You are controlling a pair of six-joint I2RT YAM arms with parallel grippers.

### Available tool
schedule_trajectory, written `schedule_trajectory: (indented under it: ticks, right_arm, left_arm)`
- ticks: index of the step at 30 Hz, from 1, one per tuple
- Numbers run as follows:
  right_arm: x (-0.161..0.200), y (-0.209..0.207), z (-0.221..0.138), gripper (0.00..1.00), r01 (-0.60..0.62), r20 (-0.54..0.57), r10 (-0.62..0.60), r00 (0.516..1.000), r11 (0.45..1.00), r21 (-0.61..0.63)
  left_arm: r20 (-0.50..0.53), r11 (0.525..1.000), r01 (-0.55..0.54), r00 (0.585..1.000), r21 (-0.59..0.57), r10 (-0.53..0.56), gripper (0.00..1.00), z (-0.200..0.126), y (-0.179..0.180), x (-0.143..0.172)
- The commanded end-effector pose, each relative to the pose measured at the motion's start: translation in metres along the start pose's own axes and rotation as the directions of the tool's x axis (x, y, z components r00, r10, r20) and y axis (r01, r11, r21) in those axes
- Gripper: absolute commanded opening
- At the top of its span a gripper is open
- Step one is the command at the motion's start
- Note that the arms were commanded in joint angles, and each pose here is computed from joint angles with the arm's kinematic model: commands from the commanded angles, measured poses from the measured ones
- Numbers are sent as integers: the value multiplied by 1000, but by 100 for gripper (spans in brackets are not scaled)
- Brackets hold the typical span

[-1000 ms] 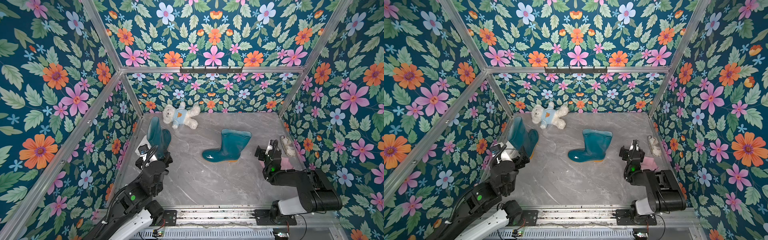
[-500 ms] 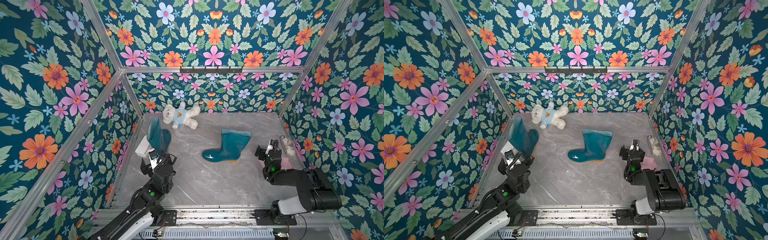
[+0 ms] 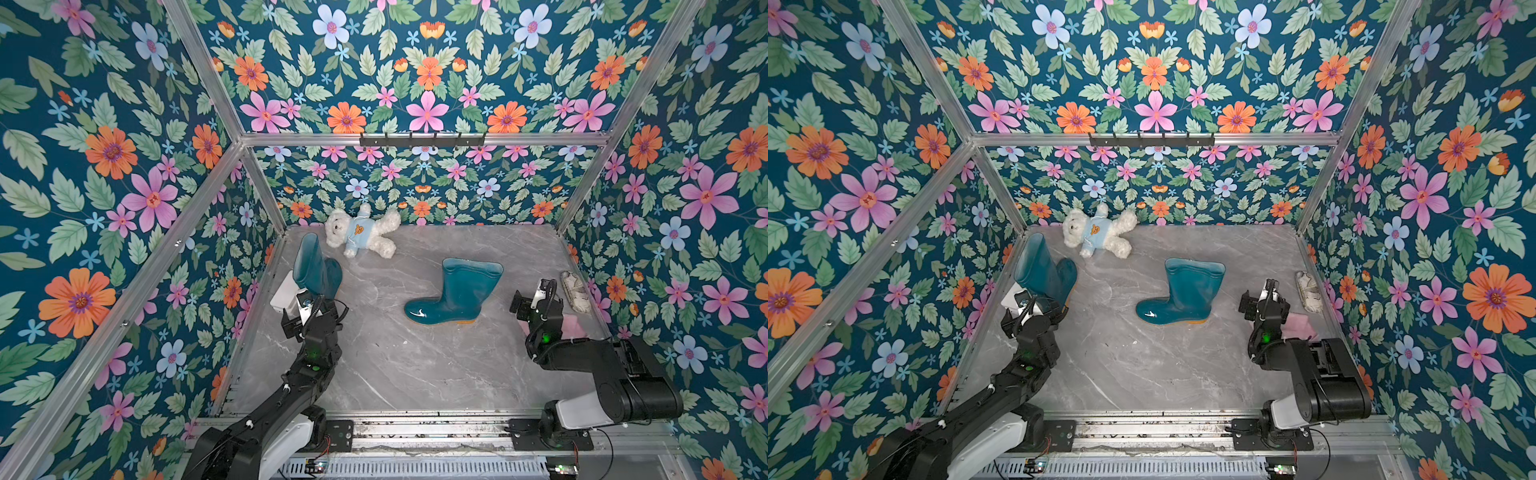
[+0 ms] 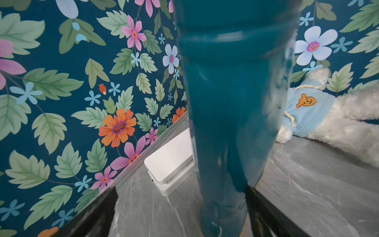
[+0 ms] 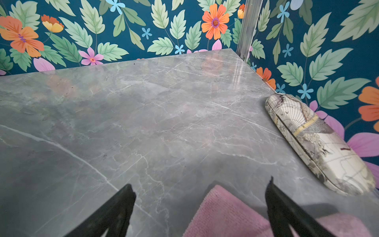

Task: Wipe the rubber boots with a cloth
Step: Reset both arms

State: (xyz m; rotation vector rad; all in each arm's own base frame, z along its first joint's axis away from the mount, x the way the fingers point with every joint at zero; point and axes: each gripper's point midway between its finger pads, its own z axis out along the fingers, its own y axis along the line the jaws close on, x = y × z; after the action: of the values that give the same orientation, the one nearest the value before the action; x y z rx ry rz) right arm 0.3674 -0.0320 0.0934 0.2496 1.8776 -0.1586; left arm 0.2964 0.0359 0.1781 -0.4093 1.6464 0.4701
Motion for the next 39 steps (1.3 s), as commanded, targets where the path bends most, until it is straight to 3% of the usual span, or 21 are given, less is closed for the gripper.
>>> schedule_trajectory:
  ticks: [1,16,39]
  right_arm:
    - [-10,1,0,99,-7,40,7,999,1000,-4]
    - [-10,1,0,99,-7,40,7,999,1000,-3]
    - [-10,1,0,99,-7,39,7,999,1000,-4]
  left_arm:
    - [42,996,76,996,54,-79,99,7,-8,-12]
    - [16,997,62,998,36,-62,99,41,-2,20]
    - [43,994,55,997,99,-59,99,54,-15,29]
